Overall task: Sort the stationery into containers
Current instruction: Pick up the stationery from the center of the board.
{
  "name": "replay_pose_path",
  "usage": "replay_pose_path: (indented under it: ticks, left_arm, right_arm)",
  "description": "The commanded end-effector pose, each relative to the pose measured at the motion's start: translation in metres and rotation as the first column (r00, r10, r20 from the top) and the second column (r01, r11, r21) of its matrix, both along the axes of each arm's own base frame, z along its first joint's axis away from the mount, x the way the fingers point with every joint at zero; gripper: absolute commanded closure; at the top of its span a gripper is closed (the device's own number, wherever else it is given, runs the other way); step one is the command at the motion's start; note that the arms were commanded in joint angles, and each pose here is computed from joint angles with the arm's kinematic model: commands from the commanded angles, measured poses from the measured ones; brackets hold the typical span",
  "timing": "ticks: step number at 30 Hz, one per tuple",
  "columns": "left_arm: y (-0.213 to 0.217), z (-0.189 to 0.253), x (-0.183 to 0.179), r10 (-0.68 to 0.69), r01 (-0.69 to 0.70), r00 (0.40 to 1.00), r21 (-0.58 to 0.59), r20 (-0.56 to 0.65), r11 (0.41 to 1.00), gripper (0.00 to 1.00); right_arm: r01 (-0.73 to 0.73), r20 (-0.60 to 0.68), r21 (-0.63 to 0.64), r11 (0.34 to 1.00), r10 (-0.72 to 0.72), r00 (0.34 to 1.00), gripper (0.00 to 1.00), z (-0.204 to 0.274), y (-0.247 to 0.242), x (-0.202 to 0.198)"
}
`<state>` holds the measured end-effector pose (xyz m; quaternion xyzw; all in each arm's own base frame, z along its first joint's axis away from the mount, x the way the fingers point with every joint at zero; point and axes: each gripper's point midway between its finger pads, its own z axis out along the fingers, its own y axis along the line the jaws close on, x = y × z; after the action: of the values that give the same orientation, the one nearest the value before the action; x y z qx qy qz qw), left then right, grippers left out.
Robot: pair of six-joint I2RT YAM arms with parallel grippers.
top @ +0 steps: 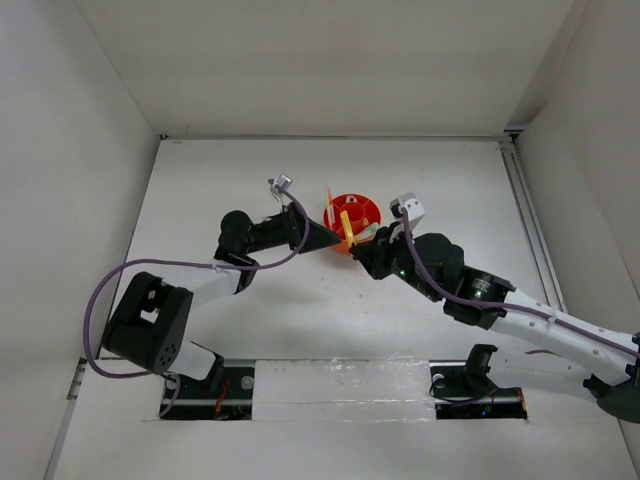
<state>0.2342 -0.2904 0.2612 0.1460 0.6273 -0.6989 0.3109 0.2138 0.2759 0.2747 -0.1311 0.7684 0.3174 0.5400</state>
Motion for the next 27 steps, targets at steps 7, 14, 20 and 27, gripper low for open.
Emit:
replay_pose_path:
  ticks: [7,14,20,27]
  left_arm:
    - [0.018,0.069,-0.041,-0.001,0.103,0.922,-0.243,0.387,0.964,0.08]
    - [0.023,0.082,-0.042,0.082,0.038,0.897,-0.26,0.435,0.965,0.09]
    - [0.024,0.083,-0.041,0.156,-0.043,0.869,-0.243,0.469,0.969,0.15]
    - [0.008,0.082,-0.031,0.222,-0.134,0.83,-0.203,0.512,0.97,0.22]
  right_arm:
    - [-0.052,0.062,0.072,0.996,0.047,0.997,1.0,0.033,0.019,0.002]
    - [-0.053,0.072,0.087,0.995,0.046,0.996,1.0,0.038,0.02,0.002]
    - [-0.118,0.06,0.083,0.99,0.113,0.992,1.0,0.03,0.034,-0.003]
    - [-0.146,0.052,0.08,0.986,0.142,0.988,1.0,0.027,0.043,-0.004]
